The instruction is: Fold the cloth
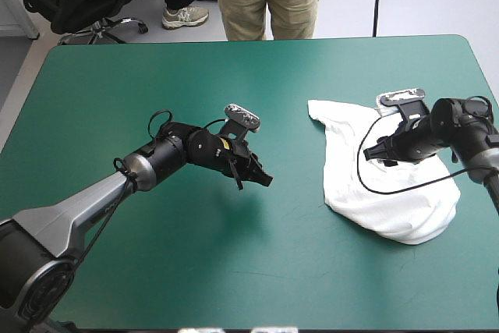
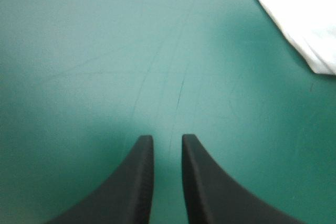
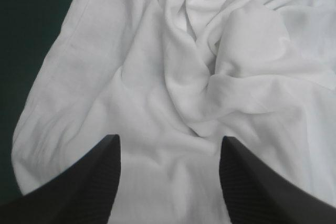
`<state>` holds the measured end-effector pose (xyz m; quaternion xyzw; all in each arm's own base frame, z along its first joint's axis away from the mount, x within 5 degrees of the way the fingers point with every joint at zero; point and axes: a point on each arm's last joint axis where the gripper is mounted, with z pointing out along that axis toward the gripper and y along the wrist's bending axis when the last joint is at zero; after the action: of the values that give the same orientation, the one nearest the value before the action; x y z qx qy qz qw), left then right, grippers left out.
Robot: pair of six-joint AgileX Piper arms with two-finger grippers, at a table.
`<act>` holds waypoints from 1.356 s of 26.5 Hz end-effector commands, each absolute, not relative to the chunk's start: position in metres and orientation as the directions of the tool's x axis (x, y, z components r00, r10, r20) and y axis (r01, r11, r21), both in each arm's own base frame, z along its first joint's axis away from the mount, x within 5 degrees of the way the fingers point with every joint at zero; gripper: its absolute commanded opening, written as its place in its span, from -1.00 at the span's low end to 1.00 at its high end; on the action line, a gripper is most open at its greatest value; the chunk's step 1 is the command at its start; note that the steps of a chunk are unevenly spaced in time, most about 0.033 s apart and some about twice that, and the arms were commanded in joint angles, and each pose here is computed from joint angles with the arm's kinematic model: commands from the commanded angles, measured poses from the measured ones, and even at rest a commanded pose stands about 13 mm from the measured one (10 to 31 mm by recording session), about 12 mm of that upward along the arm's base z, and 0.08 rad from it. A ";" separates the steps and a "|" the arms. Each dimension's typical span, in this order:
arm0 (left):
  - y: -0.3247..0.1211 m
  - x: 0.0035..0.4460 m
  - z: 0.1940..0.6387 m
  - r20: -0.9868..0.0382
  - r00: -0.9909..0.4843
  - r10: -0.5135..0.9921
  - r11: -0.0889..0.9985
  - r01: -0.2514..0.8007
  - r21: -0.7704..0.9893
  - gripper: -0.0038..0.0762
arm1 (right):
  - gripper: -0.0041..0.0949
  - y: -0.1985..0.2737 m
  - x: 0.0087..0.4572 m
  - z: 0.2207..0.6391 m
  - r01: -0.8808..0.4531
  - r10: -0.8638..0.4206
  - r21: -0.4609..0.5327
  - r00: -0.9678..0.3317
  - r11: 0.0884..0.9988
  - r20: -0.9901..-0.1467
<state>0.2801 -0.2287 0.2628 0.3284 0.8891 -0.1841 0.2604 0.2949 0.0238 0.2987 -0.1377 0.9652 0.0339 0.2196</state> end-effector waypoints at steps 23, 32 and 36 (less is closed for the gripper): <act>-0.132 0.250 0.395 -0.826 -0.415 0.381 0.866 0.474 0.161 -0.55 | 0.16 0.022 0.295 0.318 -0.269 -0.236 -0.009 -0.827 0.963 -0.510; -0.051 0.168 0.406 -0.852 -0.385 0.354 0.926 0.275 0.261 -0.55 | 0.16 0.022 0.294 0.320 -0.271 -0.234 -0.003 -0.825 0.963 -0.515; -0.035 0.131 0.384 -0.880 -0.369 0.300 0.943 0.255 0.215 -0.55 | 0.16 0.021 0.294 0.319 -0.272 -0.242 -0.017 -0.823 0.962 -0.514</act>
<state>0.1543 -0.0451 0.3819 0.1874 0.8528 0.0374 0.4859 0.2949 0.0240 0.2987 -0.1367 0.9653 0.0353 0.2197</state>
